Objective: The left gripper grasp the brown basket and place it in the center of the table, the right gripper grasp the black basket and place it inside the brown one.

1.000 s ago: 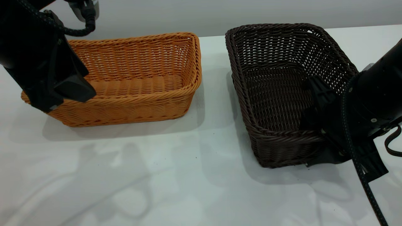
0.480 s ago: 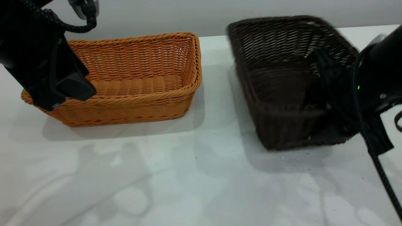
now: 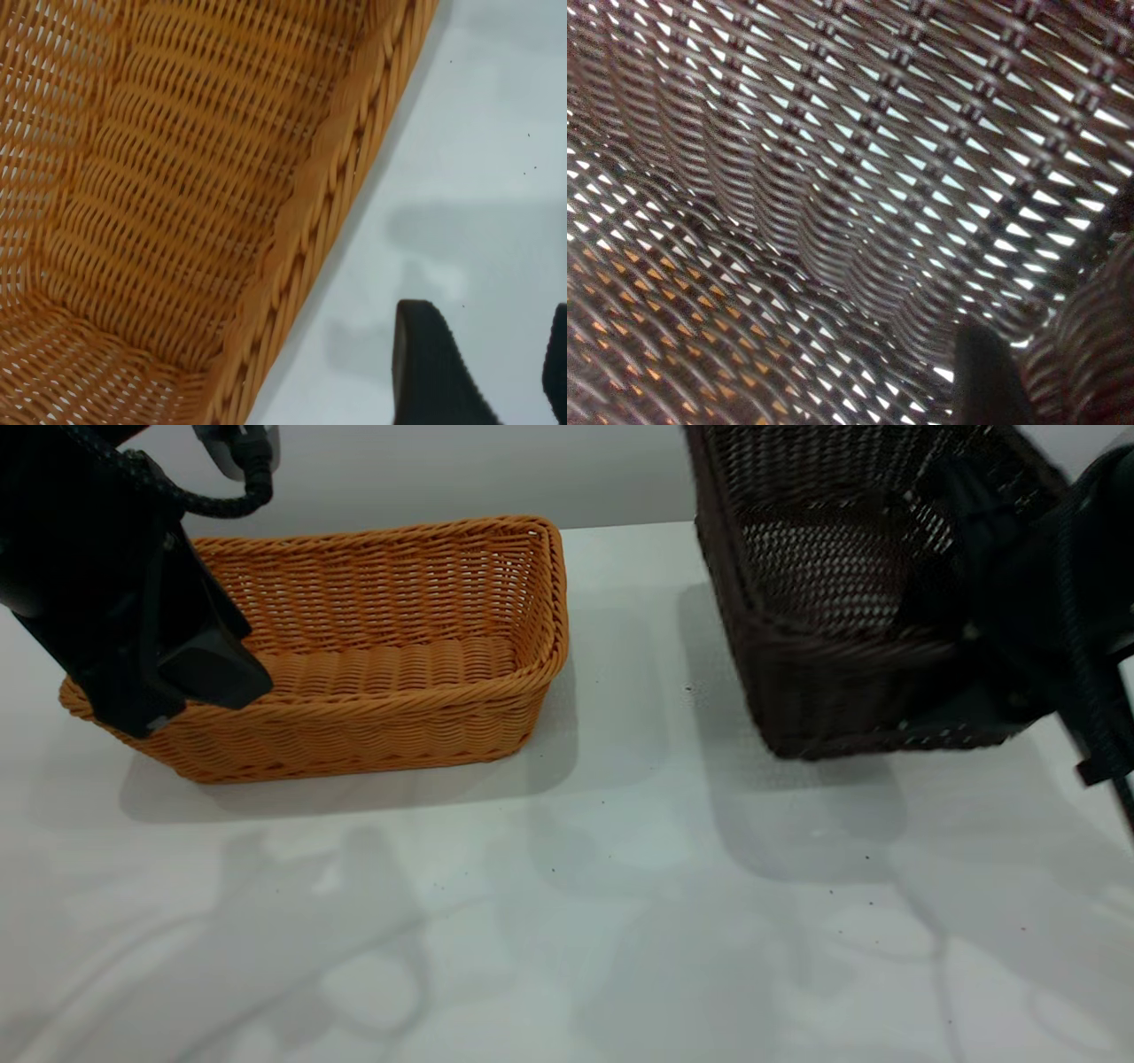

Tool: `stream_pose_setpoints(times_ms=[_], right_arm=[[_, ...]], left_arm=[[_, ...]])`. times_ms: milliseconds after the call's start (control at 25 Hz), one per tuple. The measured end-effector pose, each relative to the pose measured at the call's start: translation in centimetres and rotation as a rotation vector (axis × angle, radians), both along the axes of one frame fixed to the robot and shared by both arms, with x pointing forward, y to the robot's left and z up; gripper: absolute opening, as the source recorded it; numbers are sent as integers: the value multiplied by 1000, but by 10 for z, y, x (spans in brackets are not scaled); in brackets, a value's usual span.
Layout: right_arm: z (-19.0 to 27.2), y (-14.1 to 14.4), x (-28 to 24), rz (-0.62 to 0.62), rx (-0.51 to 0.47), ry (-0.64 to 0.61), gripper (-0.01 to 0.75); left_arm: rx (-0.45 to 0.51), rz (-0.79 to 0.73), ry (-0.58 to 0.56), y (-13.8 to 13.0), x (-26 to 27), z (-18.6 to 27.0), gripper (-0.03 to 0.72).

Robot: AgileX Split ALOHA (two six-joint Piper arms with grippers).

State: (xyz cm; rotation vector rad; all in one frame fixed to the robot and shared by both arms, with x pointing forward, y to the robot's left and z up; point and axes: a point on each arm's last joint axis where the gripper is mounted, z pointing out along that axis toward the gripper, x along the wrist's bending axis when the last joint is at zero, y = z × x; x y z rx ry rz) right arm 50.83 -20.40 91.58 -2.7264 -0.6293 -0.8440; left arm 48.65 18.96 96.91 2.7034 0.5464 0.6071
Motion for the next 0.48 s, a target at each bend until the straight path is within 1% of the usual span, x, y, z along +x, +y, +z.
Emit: stream_pose_setpoints(times_ms=[160,360,480], right_arm=[[9,-11,0,50,-17,-29,297],[7,-24,-1,133,-53,-8,297],[6,-31,-1,167,-91,-8,297]], left_arm=[[0,0,1,0,0,0,292],[0,0,0,0,0,-1,292],[7,0,15,0,1,-5,292]])
